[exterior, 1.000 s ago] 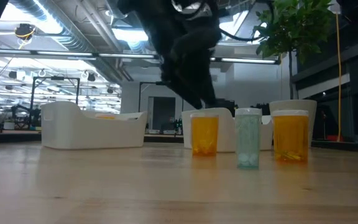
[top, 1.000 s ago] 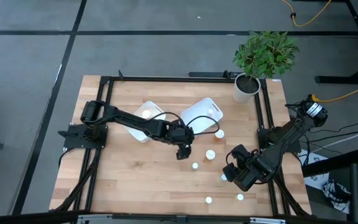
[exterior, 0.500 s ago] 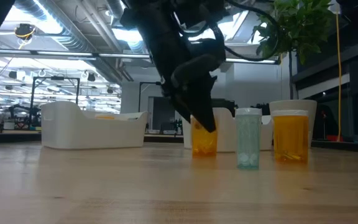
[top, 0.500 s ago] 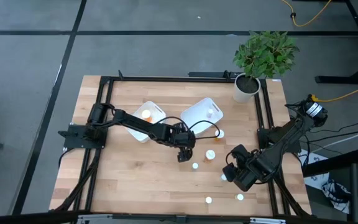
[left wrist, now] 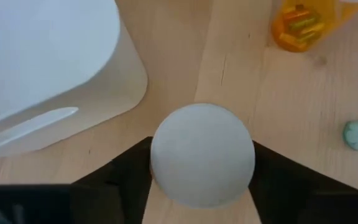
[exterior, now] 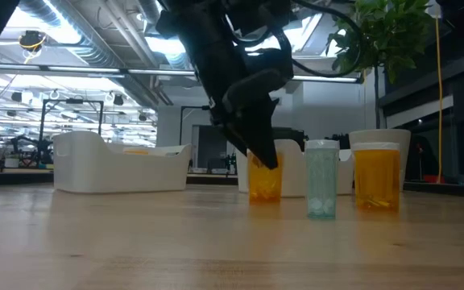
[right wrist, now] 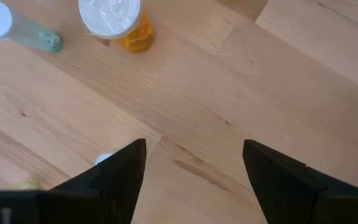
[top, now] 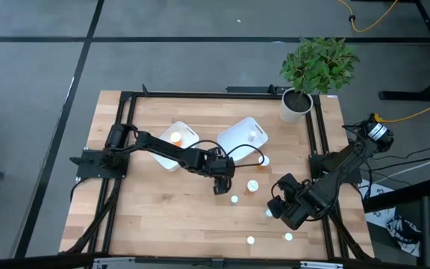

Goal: Pick and place medicine bottles into bin by pill shape (circle, oval)
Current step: Put the orange capsule bottle into the left white bin

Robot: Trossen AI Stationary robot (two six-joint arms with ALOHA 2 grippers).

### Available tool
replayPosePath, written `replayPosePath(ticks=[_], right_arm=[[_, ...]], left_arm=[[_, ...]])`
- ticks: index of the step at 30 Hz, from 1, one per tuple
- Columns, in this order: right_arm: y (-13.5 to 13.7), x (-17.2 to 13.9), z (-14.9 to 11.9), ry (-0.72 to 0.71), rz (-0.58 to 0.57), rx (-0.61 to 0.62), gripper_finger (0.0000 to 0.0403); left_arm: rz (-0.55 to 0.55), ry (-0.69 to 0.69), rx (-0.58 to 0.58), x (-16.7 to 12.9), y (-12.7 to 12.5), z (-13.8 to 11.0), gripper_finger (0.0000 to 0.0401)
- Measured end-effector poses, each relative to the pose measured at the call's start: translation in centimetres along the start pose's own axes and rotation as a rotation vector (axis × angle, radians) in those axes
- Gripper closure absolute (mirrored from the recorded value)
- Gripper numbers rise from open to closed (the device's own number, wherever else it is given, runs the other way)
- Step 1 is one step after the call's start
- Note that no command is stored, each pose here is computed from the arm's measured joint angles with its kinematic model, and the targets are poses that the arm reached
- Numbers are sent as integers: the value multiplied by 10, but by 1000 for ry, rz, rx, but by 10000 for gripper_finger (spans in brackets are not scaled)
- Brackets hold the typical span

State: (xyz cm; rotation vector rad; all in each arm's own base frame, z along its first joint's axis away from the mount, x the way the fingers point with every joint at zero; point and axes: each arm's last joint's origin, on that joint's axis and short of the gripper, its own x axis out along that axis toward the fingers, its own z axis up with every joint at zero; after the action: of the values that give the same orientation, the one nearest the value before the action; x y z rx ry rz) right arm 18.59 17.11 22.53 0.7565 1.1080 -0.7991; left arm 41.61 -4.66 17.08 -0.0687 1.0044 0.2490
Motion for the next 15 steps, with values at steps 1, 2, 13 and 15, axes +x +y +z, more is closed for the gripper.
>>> replayPosePath(ticks=[1,2,13,15], right_arm=[[0,0,0,0,0,0,133],[0,0,0,0,0,0,133],[0,0,1,-22,6,-19,133],[0,0,1,-23,9,-18,133]], left_arm=[[-1,0,0,0,0,0,201],[-9,1,2,-1,-1,0,213],[-56,-34,3,-99,9,6,224],[-27,-32,-13,-124,18,3,224]])
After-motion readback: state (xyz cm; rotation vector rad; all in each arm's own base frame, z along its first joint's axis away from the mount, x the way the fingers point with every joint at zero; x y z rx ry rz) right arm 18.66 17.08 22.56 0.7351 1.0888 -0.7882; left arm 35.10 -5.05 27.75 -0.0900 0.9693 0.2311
